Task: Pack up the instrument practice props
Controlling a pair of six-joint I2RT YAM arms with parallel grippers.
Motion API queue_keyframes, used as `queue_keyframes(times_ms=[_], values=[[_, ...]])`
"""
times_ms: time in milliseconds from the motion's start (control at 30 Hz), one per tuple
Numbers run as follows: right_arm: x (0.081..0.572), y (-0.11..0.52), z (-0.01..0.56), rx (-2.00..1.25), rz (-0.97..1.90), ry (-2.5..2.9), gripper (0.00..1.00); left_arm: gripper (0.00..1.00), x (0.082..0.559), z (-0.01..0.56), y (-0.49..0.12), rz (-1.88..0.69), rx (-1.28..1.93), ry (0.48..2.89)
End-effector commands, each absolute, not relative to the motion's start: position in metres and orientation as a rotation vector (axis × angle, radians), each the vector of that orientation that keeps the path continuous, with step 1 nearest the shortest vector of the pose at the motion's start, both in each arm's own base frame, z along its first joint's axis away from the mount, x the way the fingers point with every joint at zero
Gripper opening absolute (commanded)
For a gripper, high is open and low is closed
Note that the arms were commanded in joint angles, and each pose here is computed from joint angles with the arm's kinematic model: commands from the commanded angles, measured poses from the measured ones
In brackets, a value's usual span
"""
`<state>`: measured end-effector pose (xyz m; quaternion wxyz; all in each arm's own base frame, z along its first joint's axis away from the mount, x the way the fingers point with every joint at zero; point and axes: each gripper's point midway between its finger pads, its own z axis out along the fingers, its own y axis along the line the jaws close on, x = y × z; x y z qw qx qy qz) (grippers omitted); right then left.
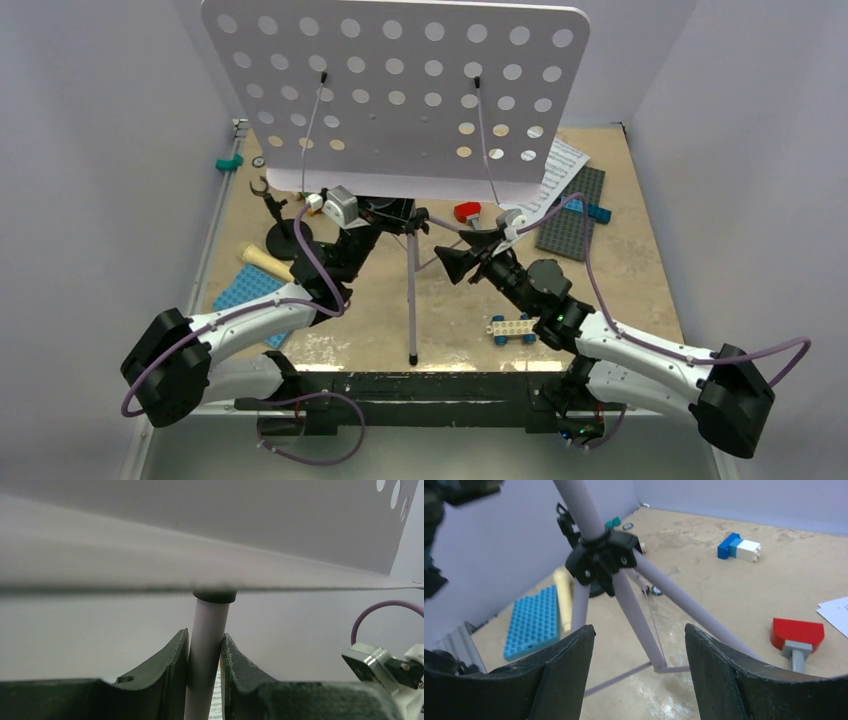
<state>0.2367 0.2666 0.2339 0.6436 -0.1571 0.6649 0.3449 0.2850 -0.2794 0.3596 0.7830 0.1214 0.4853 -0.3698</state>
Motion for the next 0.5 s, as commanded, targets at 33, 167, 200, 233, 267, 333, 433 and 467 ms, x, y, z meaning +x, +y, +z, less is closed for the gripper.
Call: queue_keyframes(times_ms=[33, 167, 200, 233, 267, 333, 433, 467], values=[[0.225, 0.281, 0.298, -0.351, 0.976, 1.338, 0.68, 0.0, 0.278, 0.143, -0.275, -0.653, 0.356, 1.72], [0.233, 0.294, 0.305, -0.478, 0.881, 1.315, 0.61, 0.0, 0.274, 0.142, -0.275, -0.653, 0.35, 1.719], [0.235, 0.296, 0.304, -0.515, 0.848, 1.307, 0.59, 0.0, 0.273, 0.143, -0.275, -0.654, 0.35, 1.718], [0.237, 0.298, 0.303, -0.529, 0.835, 1.305, 0.58, 0.0, 0.272, 0.143, -0.276, -0.653, 0.353, 1.718], [0.239, 0.299, 0.303, -0.547, 0.811, 1.295, 0.57, 0.0, 0.271, 0.143, -0.276, -0.653, 0.356, 1.717], [0.24, 0.304, 0.3, -0.59, 0.801, 1.286, 0.55, 0.0, 0.271, 0.144, -0.276, -0.649, 0.363, 1.717], [0.244, 0.31, 0.298, -0.627, 0.774, 1.279, 0.52, 0.0, 0.272, 0.146, -0.277, -0.646, 0.364, 1.715], [0.246, 0.312, 0.298, -0.632, 0.766, 1.282, 0.5, 0.0, 0.272, 0.146, -0.278, -0.648, 0.365, 1.714]])
